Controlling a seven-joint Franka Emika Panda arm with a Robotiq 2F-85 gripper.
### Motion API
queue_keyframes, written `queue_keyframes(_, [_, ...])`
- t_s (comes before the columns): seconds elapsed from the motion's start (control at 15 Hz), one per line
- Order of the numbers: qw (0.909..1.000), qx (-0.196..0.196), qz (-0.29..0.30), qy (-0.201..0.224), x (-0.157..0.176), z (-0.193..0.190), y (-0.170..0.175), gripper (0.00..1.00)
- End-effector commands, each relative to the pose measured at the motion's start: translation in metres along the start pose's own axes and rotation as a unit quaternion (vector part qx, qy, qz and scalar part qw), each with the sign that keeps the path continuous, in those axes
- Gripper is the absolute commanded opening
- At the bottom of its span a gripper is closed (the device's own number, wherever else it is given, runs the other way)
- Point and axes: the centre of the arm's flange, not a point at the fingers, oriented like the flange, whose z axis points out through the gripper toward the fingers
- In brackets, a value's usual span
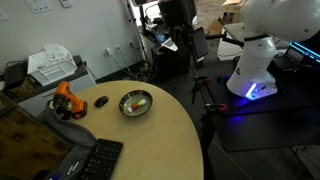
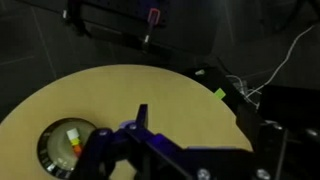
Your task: Pick up the object from the bowl and put it on the table
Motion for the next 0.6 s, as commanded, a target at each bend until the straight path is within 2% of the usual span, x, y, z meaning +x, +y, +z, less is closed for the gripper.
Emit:
queue_keyframes(0.0, [1.0, 0.0, 0.0, 0.0, 0.0, -0.0001, 0.0, 1.0])
queue_keyframes(0.47, [1.0, 0.0, 0.0, 0.0, 0.0, -0.0001, 0.0, 1.0])
queue_keyframes(0.53, [0.9998, -0.014, -0.013, 0.007, 0.0066, 0.0047, 0.0034, 1.0])
